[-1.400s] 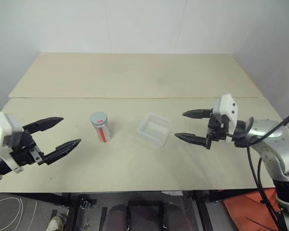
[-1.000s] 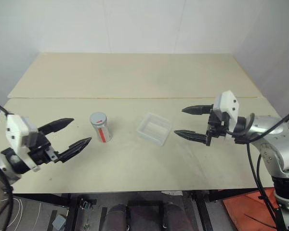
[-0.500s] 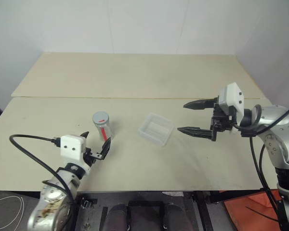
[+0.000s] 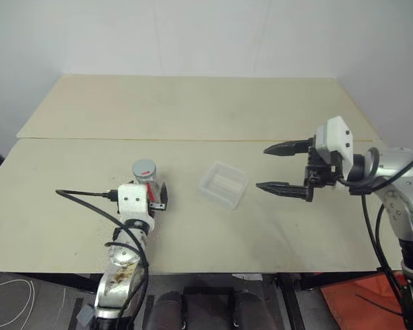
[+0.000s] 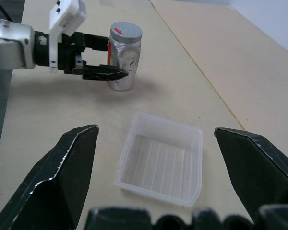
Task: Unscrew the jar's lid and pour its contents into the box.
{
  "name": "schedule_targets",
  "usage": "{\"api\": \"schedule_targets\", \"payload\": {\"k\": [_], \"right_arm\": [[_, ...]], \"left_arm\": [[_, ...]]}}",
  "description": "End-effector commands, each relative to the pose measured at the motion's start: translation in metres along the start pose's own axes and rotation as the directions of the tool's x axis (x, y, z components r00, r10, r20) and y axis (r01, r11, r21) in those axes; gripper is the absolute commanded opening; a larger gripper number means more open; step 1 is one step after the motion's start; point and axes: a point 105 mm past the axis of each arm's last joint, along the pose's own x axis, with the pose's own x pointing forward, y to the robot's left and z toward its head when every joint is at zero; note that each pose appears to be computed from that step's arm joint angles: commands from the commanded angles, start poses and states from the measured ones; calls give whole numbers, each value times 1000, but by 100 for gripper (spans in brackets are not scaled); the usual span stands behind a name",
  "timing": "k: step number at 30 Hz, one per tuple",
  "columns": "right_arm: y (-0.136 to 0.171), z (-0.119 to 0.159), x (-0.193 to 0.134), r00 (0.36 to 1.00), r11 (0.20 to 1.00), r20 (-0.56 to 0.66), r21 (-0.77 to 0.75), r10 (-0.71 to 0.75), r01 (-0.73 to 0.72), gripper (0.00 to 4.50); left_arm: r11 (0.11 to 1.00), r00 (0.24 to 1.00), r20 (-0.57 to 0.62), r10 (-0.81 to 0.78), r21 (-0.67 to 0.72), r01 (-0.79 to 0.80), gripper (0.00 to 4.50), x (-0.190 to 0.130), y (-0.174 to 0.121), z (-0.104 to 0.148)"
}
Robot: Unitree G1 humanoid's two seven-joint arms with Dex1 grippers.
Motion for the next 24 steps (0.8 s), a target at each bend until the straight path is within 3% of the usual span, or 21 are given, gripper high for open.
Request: {"api": "schedule_targets", "payload": {"k": [1,16,19,24], "right_arm": [[1,15,-8,1000,999,27,-44,-13,14,450],[1,19,-13,1000,998,18,-55,-9,10,450],[2,19,-12,1000,998,18,-54,-8,9,450],[5,20,-10,1000,999,28,-53,2,0,450]], "left_arm": [[1000,997,72,23,12,-24,448,4,-6,13],[996,990,107,94,-19,-92,448,18,-17,15],[996,989,113,94,-16,-93,384,19,-17,16],[996,989,121,85,-14,-84,220,19,-17,18]]}}
